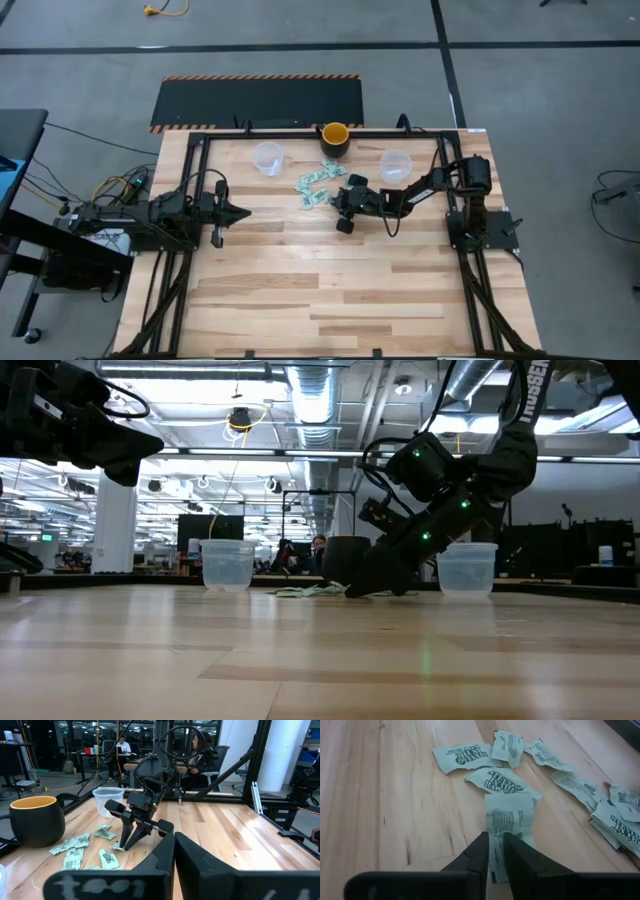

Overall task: Pick and place Stevia / Truvia into bins
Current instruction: Put the stevia packet into the right transparent container

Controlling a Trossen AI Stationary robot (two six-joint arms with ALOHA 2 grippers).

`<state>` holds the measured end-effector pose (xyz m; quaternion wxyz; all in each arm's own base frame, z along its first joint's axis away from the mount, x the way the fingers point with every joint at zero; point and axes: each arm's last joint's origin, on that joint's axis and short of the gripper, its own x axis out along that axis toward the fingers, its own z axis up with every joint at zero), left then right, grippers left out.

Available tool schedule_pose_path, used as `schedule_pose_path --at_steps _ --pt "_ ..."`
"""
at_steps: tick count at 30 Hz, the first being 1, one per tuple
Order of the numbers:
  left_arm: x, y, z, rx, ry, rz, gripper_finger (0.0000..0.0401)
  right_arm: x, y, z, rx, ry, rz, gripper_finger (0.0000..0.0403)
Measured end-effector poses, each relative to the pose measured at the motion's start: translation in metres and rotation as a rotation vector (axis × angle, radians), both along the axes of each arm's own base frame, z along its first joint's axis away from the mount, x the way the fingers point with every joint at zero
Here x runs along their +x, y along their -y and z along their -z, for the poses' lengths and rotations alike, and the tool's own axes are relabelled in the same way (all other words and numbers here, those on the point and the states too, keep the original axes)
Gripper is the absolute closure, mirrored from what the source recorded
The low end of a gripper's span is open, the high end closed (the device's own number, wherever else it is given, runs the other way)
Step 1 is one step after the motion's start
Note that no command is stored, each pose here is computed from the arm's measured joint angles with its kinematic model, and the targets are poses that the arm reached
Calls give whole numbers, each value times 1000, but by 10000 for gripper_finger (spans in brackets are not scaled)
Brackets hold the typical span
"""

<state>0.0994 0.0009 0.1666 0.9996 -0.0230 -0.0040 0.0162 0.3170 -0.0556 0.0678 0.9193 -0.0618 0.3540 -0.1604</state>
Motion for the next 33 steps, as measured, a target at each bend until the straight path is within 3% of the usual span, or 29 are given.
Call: schedule_pose_path --at_steps 7,21,33 --pt "0 0 0 0 0 0 401 0 0 0 10 -2 12 399" --pt "0 0 0 0 0 0 401 0 -7 0 59 6 -7 402" --pt "0 0 0 0 0 -1 401 3 -11 -25 58 -9 -25 403"
